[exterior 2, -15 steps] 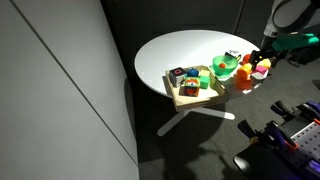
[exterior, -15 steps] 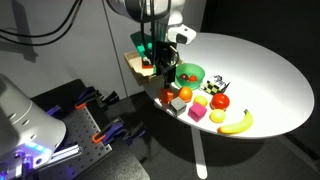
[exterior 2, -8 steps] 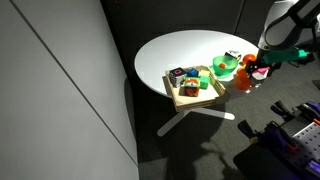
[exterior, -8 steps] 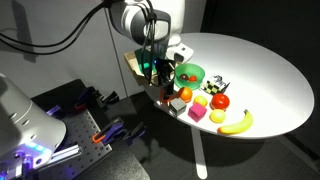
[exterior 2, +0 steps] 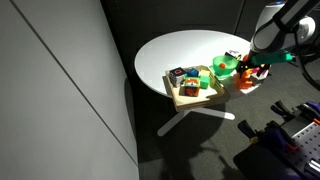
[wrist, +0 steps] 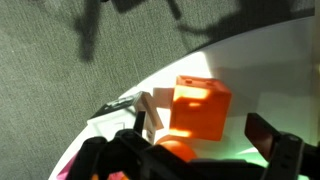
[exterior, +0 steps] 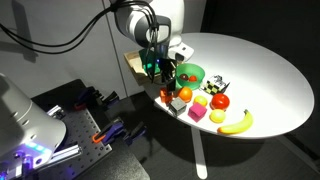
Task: Pick up the orange block and put it in the green bowl
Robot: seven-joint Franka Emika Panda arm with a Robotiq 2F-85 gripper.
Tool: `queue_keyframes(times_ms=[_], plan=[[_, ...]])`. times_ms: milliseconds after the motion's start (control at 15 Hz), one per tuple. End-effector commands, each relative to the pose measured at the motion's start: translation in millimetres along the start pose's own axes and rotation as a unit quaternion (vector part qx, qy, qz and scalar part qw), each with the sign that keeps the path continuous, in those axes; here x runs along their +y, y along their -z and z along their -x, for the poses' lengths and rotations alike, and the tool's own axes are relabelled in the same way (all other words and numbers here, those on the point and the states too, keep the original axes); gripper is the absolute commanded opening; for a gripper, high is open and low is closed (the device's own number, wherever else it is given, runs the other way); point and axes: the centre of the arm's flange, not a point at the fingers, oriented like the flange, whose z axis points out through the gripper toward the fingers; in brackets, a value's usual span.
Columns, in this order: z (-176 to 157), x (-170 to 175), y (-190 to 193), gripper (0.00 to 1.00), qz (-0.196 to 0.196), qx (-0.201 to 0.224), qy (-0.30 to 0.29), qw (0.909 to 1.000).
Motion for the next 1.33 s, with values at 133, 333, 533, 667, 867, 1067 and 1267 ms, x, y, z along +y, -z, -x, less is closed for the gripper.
queue_keyframes(times_ms=[133, 333, 533, 667, 867, 1067, 1267], plan=[[-7, -13, -15, 1.0, -0.006, 0.011, -0.006, 0.9999], [-7, -13, -21, 1.0, -0.005, 0.009, -0.006, 0.9999], [-8, -12, -28, 1.0, -0.002, 0.006, -0.005, 1.0], [-8, -11, -33, 1.0, 0.0, 0.004, -0.005, 1.0], [-10, -10, -37, 0.74, 0.005, 0.005, -0.006, 1.0], [-12, -10, -28, 0.47, 0.003, 0.002, -0.009, 1.0], [-15, -11, -10, 0.32, -0.007, 0.003, -0.009, 0.9999]])
